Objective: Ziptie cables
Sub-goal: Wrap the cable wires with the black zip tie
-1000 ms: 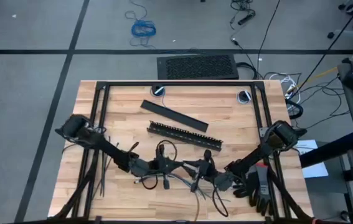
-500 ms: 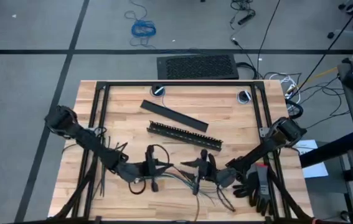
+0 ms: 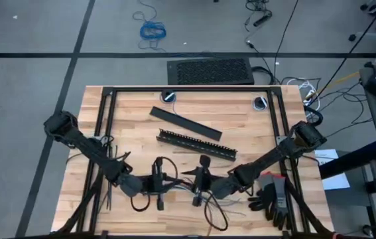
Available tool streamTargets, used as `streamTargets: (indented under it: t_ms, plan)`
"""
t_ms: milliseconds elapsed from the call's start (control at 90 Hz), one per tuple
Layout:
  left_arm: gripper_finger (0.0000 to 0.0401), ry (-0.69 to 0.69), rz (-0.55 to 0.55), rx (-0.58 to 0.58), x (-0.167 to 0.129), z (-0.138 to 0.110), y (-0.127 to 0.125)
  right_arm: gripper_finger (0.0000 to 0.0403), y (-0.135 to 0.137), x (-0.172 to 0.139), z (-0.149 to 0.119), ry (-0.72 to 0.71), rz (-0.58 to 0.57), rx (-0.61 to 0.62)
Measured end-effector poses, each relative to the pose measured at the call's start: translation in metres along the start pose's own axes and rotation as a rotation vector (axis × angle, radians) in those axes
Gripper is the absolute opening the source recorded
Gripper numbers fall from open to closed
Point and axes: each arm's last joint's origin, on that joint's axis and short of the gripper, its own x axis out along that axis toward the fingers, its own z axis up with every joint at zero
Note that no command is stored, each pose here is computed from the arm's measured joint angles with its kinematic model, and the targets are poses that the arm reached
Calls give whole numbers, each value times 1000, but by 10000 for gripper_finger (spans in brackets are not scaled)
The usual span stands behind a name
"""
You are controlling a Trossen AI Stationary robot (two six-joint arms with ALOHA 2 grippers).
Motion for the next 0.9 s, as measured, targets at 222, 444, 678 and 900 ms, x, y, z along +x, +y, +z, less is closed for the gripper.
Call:
streamTargets:
  t_ms: [222,444,678,900]
  plan:
    - [0,-4,23,-25,0,0,1,62,-5,6,1,31,52,16]
    - [2,-10,89,-34,0,2,3,2,-6,6,1,21,14,63]
    - [58,-3,113,-53,-1,-2,3,1,-8,6,-1,-38,-33,203]
    - [134,1,149,-49,-2,-3,3,0,-10,4,-6,-102,21,223]
